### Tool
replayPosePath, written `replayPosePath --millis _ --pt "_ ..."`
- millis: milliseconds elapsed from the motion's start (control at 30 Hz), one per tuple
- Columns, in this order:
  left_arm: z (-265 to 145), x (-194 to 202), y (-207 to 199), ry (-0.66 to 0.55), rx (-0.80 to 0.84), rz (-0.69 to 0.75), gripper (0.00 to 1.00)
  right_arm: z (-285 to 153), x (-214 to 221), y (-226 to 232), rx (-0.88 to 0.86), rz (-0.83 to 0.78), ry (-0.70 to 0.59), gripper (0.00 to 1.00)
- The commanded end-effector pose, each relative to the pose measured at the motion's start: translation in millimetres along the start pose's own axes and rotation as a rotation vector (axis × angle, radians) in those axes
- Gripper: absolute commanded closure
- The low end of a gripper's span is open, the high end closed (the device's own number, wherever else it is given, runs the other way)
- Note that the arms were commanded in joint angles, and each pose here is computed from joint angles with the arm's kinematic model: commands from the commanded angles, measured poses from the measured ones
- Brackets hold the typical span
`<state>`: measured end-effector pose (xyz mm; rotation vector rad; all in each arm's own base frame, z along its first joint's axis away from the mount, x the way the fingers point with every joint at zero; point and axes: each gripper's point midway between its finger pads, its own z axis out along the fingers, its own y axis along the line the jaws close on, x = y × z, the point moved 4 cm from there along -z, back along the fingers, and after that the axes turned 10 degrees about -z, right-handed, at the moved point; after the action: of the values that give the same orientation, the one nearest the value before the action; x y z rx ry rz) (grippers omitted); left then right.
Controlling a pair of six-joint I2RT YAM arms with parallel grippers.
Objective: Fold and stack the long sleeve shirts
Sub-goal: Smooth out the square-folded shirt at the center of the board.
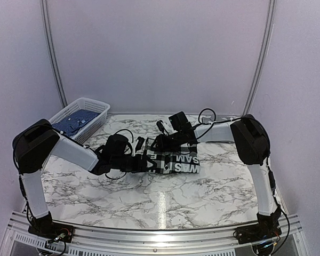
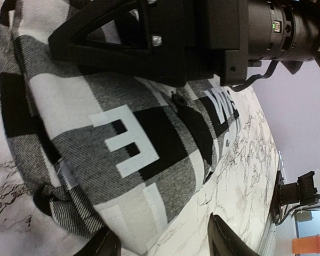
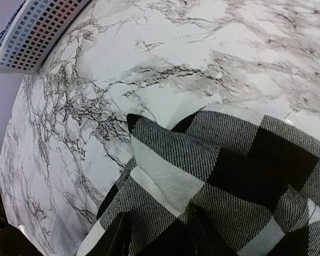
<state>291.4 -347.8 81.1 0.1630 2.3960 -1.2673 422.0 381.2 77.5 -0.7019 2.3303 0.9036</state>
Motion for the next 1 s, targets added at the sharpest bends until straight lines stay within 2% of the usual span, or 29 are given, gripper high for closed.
replayPosePath --millis 0,233,433,500,733,800,967 --pt "13 -7 -16 0.003 0.088 0.032 0.42 6 5 -5 -0.002 -0.003 0.001 0.64" --pt "25 -11 -19 0.003 0.140 0.015 0.41 12 13 -9 -0.009 0.008 0.004 0.64" --pt "30 -10 -10 -0.018 0.224 -0.089 0.42 14 20 -15 -0.037 0.019 -0.009 0.64" --pt "25 -9 -15 -0.026 0.263 -0.106 0.51 14 24 -20 -0.046 0.028 -0.014 0.64" --pt "8 1 -14 -0.025 0.281 -0.150 0.96 10 34 -37 -0.033 0.048 -0.037 0.63" --pt "4 4 -12 -0.024 0.273 -0.169 1.00 10 37 -42 -0.022 0.051 -0.037 0.63" --pt "-7 10 -1 -0.044 0.233 -0.206 1.00 9 42 -50 -0.004 0.059 -0.045 0.63"
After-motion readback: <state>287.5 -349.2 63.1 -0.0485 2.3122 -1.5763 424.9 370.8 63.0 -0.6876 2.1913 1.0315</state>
